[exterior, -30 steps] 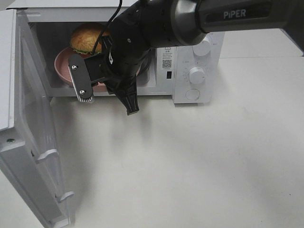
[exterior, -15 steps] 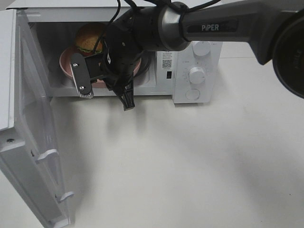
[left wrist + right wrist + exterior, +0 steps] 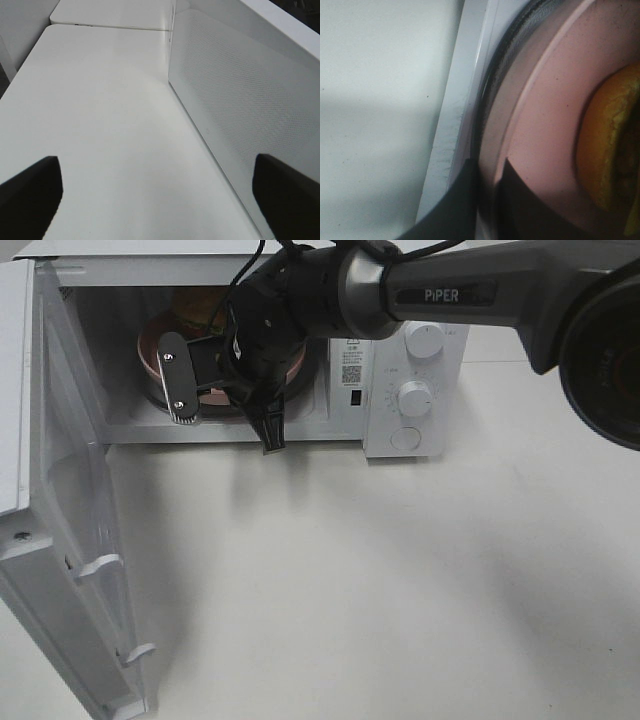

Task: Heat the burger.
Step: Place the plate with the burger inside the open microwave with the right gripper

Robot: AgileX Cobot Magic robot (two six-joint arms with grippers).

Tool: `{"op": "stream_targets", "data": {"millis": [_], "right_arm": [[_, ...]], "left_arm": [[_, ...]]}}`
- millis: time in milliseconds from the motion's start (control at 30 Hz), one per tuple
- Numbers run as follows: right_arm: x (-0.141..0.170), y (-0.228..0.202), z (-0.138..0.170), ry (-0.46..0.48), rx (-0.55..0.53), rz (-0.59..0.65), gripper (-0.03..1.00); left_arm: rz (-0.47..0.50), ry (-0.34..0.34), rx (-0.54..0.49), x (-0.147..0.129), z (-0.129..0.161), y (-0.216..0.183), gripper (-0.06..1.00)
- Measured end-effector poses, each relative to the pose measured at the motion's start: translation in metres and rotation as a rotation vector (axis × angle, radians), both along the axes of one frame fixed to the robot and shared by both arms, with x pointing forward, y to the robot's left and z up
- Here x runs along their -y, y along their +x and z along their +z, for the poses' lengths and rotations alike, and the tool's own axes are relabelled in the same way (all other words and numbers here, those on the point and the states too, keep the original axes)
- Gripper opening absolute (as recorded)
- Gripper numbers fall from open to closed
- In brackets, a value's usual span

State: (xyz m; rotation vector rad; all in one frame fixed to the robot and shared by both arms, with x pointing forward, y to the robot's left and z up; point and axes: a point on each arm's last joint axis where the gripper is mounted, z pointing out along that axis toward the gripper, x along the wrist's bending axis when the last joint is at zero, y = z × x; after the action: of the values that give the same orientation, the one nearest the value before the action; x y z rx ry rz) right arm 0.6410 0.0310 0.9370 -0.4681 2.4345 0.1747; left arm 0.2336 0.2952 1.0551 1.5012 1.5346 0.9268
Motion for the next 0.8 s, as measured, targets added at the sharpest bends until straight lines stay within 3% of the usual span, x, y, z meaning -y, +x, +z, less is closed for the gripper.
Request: {"op": "stream_targets", "data": {"millis": [667, 800], "right_arm": [[-0.012, 0.014, -0.016, 0.034, 0.021, -0.011, 0.04], [-0.01, 0.016, -0.02, 0.038, 0.016, -0.024, 0.09]], "left_arm": [[0.002, 0.002, 0.0, 0.0, 0.0, 0.0, 0.97], [0.007, 0.011, -0.001, -0.001, 0.0, 0.0, 0.97]]}}
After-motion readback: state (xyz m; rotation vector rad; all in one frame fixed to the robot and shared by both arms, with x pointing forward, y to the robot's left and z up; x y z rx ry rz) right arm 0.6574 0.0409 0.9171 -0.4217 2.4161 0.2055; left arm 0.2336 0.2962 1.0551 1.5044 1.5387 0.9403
